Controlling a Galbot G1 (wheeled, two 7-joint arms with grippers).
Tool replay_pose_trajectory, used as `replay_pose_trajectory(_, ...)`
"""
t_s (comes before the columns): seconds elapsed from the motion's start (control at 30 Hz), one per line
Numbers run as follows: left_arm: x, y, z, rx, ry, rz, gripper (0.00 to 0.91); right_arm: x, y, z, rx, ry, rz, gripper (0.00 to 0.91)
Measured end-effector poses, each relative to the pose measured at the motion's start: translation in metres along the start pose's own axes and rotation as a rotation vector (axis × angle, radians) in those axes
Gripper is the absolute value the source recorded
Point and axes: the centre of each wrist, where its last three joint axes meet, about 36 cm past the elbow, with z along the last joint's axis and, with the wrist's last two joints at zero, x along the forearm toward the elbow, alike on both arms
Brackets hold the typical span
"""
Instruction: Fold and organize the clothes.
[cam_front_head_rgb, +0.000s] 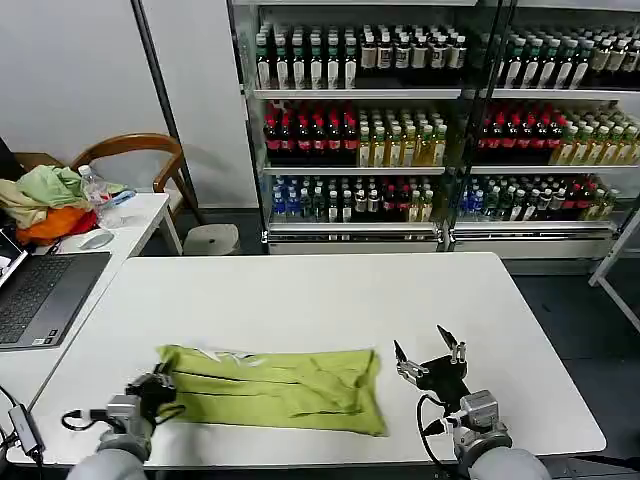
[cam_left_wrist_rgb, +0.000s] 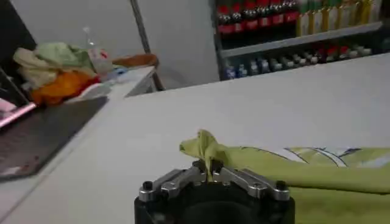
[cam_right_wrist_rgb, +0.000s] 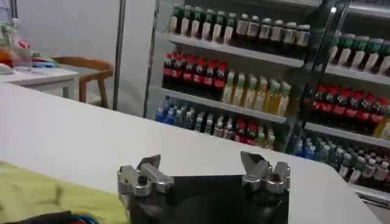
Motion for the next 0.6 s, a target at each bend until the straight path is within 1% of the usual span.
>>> replay_pose_trajectory(0.13, -0.007, 0.028, -0.005, -0.031, -0.006, -0.067, 0.03, 0.001, -0.002, 0.0, 0.005, -0.003, 0.001, 0.907)
replay_pose_trajectory(0.23, -0.008, 0.046, -0.014, -0.043, -0.028, -0.107, 0.04, 0.001, -0.004, 0.0, 0.01, -0.006, 0.005, 0.907)
replay_pose_trajectory(0.27, -0.008, 0.049, -0.017, -0.047, -0.035, -0.114, 0.03, 0.001, -0.005, 0.0, 0.011, -0.007, 0.006, 0.907)
replay_pose_trajectory(0.33, -0.006, 0.053, -0.021, -0.052, -0.049, -0.121, 0.04, 0.001, -0.006, -0.001, 0.013, -0.01, 0.01, 0.907)
replay_pose_trajectory(0.47, 0.003, 0.047, -0.029, -0.041, -0.087, -0.086, 0.04, 0.0, -0.009, -0.006, 0.017, -0.023, 0.016, 0.907)
replay_pose_trajectory(0.6, 0.014, 0.025, -0.035, -0.02, -0.134, -0.005, 0.04, 0.002, -0.011, -0.009, 0.021, -0.027, 0.023, 0.907)
